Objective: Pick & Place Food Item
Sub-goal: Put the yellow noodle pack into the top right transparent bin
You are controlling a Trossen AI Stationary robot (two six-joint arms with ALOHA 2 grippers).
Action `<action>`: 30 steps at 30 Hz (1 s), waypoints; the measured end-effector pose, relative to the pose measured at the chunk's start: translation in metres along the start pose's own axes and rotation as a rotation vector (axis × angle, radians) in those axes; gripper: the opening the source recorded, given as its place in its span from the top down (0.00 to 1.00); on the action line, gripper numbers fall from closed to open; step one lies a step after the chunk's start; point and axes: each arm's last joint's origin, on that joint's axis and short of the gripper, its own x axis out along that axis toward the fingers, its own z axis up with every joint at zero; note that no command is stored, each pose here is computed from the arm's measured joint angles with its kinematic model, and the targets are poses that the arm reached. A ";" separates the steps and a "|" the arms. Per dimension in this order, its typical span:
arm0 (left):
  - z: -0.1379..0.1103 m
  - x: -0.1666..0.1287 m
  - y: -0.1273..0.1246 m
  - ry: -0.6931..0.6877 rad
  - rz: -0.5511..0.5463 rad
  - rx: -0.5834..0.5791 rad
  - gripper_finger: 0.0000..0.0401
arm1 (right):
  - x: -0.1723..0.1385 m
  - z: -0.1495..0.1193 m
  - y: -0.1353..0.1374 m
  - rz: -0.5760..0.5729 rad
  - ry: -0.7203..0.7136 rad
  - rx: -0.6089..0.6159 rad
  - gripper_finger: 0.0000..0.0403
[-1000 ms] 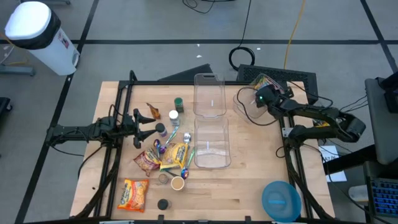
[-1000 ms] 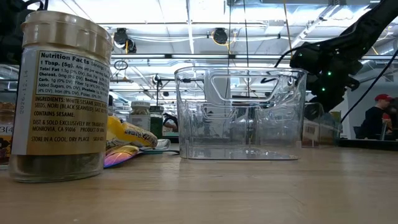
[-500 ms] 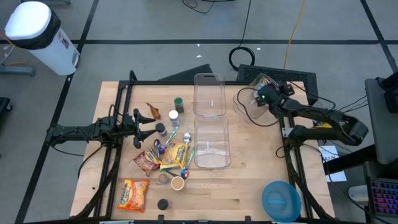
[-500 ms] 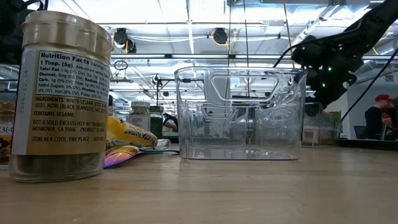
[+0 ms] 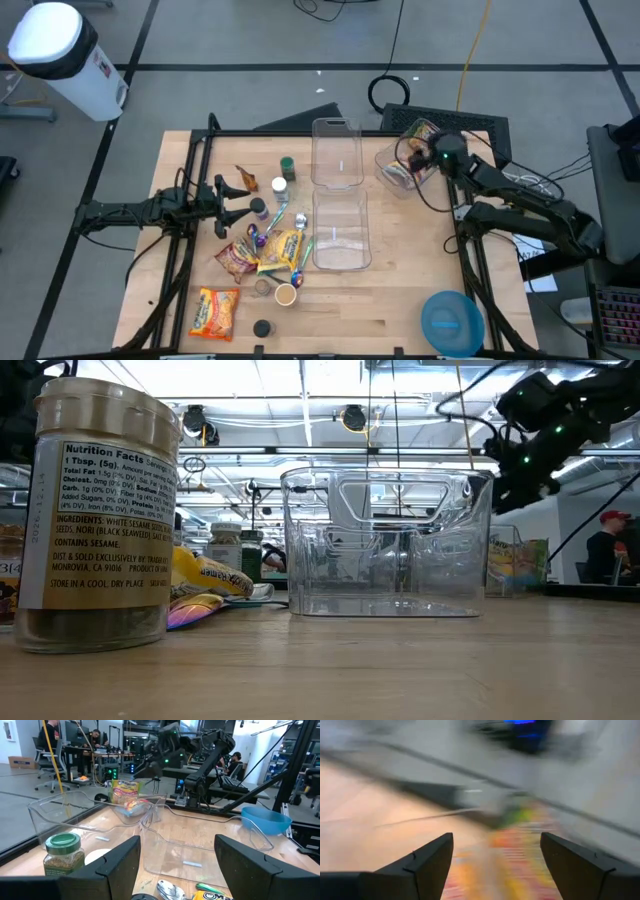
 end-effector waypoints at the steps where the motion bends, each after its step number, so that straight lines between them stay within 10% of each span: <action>1: 0.000 0.000 0.000 0.000 0.000 0.000 0.35 | 0.000 0.000 0.003 0.087 0.014 0.010 0.30; 6: 0.000 0.000 0.000 0.000 0.000 0.000 0.35 | 0.006 -0.010 0.019 0.285 0.132 0.010 0.32; 18: 0.000 0.000 0.000 0.000 0.000 0.000 0.35 | 0.026 -0.036 0.042 0.202 0.316 -0.238 0.39; 30: 0.000 0.000 0.000 0.000 0.000 0.000 0.35 | 0.007 -0.003 0.039 0.254 -0.017 -0.199 0.53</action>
